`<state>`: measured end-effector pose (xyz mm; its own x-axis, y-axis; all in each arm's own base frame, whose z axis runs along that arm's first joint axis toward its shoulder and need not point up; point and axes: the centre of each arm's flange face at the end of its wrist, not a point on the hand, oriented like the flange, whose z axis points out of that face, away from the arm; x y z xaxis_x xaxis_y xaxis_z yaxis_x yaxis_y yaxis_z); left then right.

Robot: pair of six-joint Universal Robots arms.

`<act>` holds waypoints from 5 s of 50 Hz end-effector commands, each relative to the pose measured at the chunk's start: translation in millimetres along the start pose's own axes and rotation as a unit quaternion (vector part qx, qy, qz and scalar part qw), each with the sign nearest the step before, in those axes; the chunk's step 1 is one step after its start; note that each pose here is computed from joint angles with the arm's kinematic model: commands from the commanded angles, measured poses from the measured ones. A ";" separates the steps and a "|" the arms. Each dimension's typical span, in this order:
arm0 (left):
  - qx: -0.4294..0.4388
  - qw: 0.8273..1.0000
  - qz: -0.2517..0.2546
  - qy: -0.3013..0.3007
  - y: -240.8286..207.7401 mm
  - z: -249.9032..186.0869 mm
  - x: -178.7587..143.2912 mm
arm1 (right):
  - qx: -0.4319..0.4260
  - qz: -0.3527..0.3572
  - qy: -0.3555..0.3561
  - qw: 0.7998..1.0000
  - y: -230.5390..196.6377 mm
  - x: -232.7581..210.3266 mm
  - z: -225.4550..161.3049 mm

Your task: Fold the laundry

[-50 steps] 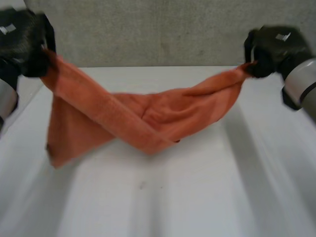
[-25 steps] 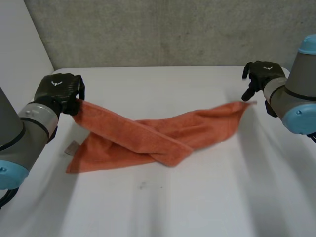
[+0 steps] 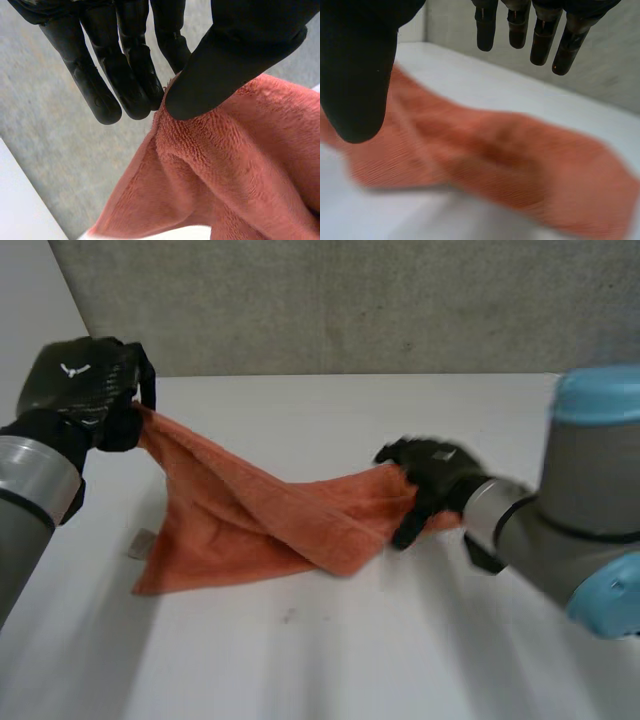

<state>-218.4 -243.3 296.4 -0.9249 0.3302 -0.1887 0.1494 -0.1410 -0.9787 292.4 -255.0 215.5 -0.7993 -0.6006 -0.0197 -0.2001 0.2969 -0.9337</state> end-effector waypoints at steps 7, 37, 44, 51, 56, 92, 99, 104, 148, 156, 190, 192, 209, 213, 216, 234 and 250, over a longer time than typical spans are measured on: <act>0.057 0.998 -0.001 0.017 -35.9 -34.0 9.8 | -0.057 0.086 -0.067 0.992 58.4 -35.3 53.4; -0.060 0.998 -0.002 0.010 33.7 -7.9 3.3 | 0.004 -0.218 0.041 0.975 -27.8 13.8 -44.1; -0.112 0.993 -0.003 0.022 70.1 10.3 9.3 | -0.037 -0.263 0.030 0.964 -19.3 15.4 -31.5; -0.044 0.999 -0.001 0.022 61.6 74.3 14.4 | 0.067 -0.280 0.093 0.953 -58.9 31.9 22.3; 0.122 0.992 0.005 -0.012 -13.6 113.8 0.1 | 0.240 -0.281 0.211 0.905 -143.9 49.1 35.5; -0.039 0.999 -0.004 0.029 125.7 32.1 46.4 | -0.051 -0.265 0.060 0.961 14.5 35.8 45.9; -0.018 1.000 -0.005 0.023 106.7 30.2 42.0 | -0.060 -0.220 0.064 0.972 20.6 37.8 37.5; -0.006 1.000 -0.006 0.019 98.2 28.2 40.0 | -0.050 -0.130 0.089 0.986 15.1 53.9 23.9; -0.013 0.998 -0.015 -0.063 105.1 44.5 -17.8 | -0.060 0.137 0.067 0.986 75.6 65.2 -22.6; -0.015 0.998 -0.016 -0.058 105.7 43.1 -14.3 | -0.067 0.116 0.079 0.988 80.5 51.2 -7.0; -0.016 0.998 -0.016 -0.057 106.8 43.3 -14.3 | -0.033 0.069 0.138 0.988 86.9 55.2 32.2; -0.016 0.998 -0.016 -0.057 106.8 43.3 -14.3 | -0.027 0.058 0.139 0.988 85.2 56.4 33.9; -0.020 0.999 -0.008 -0.050 92.6 33.4 -12.5 | 0.068 -0.034 0.191 0.979 6.6 97.6 7.8; -0.015 0.999 -0.007 -0.051 70.4 23.8 -15.6 | 0.086 -0.127 0.210 0.966 -39.1 106.5 -29.5; -0.005 0.998 -0.006 -0.055 42.7 9.9 -20.8 | 0.092 -0.189 0.224 0.952 -67.0 104.7 -56.1; -0.112 0.991 0.065 0.030 49.6 -7.7 -11.7 | -0.078 -0.285 0.161 0.942 -33.8 98.4 -48.7; -0.097 0.983 0.151 0.025 99.4 108.7 -25.9 | 0.052 -0.340 0.234 0.909 -87.2 122.1 56.4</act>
<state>-208.4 -320.4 181.0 -0.7969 0.4349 -0.4192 0.5081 0.1075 -0.8545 214.1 -349.2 226.2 -0.6177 -0.4510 0.6442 -0.7519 0.0987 -0.6518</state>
